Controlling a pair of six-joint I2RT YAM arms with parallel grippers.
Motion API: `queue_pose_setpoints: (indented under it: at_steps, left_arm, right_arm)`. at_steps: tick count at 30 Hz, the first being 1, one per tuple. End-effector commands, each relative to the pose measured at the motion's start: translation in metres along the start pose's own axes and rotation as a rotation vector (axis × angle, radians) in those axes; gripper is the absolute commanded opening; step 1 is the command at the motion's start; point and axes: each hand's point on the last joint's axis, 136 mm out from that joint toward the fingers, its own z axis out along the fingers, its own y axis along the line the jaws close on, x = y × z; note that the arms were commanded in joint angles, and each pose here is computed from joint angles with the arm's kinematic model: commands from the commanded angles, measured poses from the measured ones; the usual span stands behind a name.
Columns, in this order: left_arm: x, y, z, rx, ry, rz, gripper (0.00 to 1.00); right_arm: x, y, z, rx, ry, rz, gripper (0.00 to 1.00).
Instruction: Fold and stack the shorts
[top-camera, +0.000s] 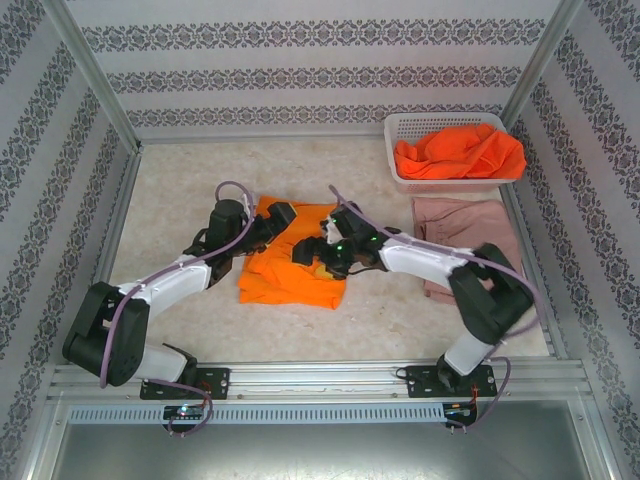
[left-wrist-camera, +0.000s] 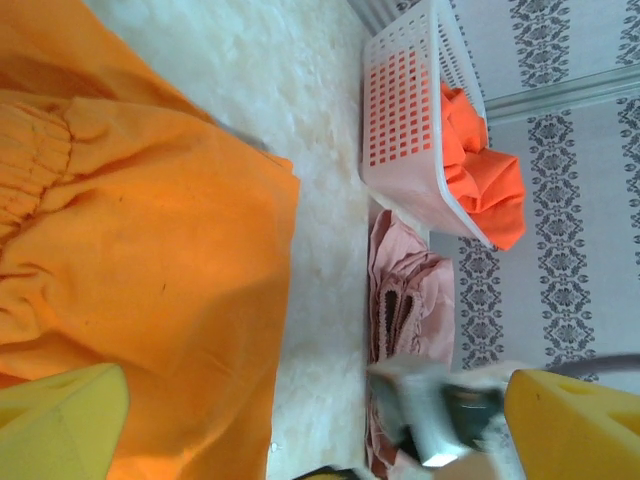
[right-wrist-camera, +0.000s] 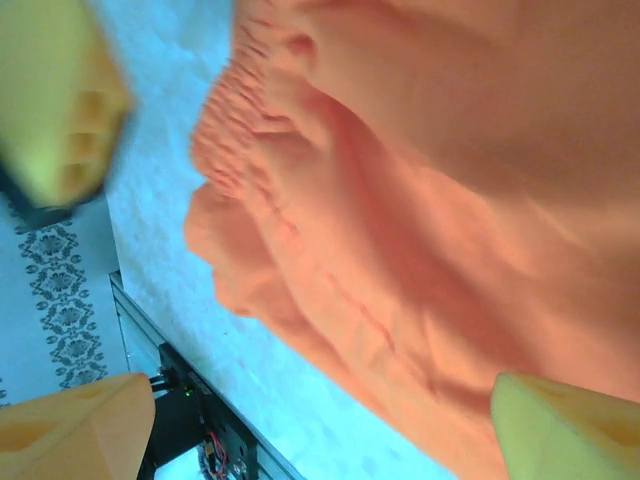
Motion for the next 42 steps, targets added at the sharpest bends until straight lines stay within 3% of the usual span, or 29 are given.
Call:
queue_pose_setpoints:
  at_steps: [1, 6, 13, 30, 39, 42]
  left_arm:
    - [0.009, 0.004, 0.009, 0.025, 0.016, -0.02, 0.97]
    - [0.02, 0.046, 0.022, -0.08, 0.037, -0.011, 0.97]
    - [0.035, 0.091, 0.021, -0.201, 0.058, 0.005, 0.97]
    - [0.039, 0.095, 0.02, -0.195, 0.062, -0.001, 0.97]
    - [0.037, 0.088, 0.02, -0.165, 0.059, -0.007, 0.97]
    - [0.03, 0.07, 0.015, -0.125, 0.053, 0.014, 0.99]
  right_arm:
    - [-0.027, -0.028, -0.044, 0.125, -0.171, -0.073, 0.89]
    - [-0.042, -0.065, -0.069, 0.228, -0.194, -0.015, 0.86]
    - [-0.047, -0.092, -0.048, 0.226, -0.147, 0.062, 0.79]
    - [-0.058, -0.112, 0.007, 0.208, -0.064, 0.145, 0.53]
    - [-0.063, -0.113, 0.009, 0.247, -0.061, 0.103, 0.19]
    - [-0.065, -0.119, -0.01, 0.332, -0.068, 0.06, 0.0]
